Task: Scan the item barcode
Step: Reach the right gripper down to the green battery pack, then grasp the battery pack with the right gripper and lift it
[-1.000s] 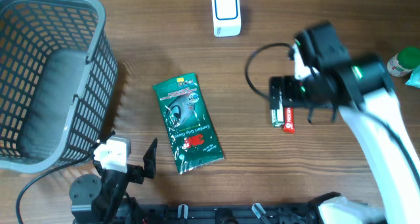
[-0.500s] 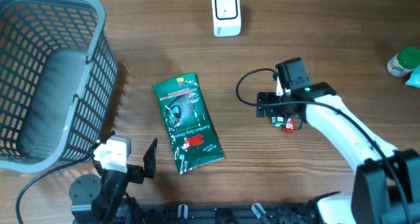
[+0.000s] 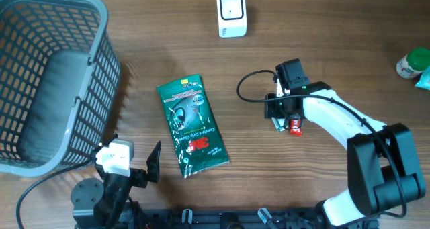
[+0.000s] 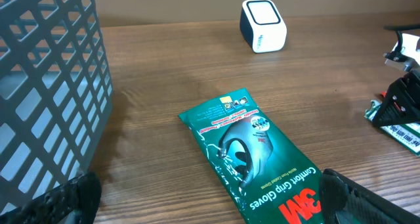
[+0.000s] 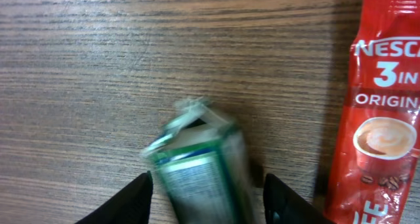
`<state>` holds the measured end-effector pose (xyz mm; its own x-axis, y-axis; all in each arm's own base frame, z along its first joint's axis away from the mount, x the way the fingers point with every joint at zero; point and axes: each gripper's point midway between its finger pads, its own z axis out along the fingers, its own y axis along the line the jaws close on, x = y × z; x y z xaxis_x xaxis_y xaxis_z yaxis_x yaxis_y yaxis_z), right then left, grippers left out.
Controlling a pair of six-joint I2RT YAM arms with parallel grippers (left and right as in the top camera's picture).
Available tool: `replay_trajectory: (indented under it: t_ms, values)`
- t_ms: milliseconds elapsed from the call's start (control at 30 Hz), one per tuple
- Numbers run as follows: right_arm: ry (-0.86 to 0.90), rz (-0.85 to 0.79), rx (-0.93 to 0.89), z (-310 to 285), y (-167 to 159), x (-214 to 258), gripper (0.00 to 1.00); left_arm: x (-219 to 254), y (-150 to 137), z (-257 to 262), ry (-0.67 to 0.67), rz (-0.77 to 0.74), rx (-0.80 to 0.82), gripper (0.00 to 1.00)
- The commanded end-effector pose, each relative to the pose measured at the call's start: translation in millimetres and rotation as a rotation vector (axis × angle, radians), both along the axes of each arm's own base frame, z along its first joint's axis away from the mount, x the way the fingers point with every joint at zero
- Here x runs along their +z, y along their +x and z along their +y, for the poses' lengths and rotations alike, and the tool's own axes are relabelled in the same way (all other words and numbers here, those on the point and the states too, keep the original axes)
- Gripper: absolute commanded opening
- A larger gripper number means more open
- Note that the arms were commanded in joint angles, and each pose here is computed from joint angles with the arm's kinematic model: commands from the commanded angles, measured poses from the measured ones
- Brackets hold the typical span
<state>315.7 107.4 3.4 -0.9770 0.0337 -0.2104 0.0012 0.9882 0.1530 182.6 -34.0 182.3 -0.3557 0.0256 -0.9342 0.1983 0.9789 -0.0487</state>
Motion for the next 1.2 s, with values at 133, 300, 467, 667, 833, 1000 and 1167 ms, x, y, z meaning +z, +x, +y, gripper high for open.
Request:
replay_trajectory:
  t_ms: [133, 300, 467, 667, 833, 1000, 1167]
  values:
    - [0.030, 0.032, -0.001, 4.0, -3.5, -2.4, 0.49, -1.0, -0.4, -2.8, -0.014, 0.000, -0.012, 1.00]
    - [0.050, 0.094, -0.344, -4.5, -7.4, -4.4, 0.36, -1.0, -0.4, -2.8, -0.014, 0.000, -0.012, 1.00]
    - [0.233, 0.309, -0.778, 18.5, -28.2, -2.0, 0.80, -1.0, -0.4, -2.8, -0.014, 0.000, -0.012, 1.00]
    - [0.431, 0.422, -0.795, 55.3, -20.2, 29.4, 0.89, -1.0, -0.4, -2.8, -0.014, 0.000, -0.012, 1.00]
    - [0.430, 0.307, -0.765, 50.9, 0.8, 44.8, 0.89, -1.0, -0.4, -2.8, -0.014, 0.000, -0.012, 1.00]
    - [0.417, 0.131, -0.607, 47.8, 27.9, 66.2, 0.90, -1.0, -0.4, -2.8, -0.014, 0.000, -0.012, 1.00]
    - [0.338, 0.180, -0.652, 35.3, 10.9, 61.2, 0.92, -1.0, -0.4, -2.8, -0.013, 0.000, -0.012, 1.00]
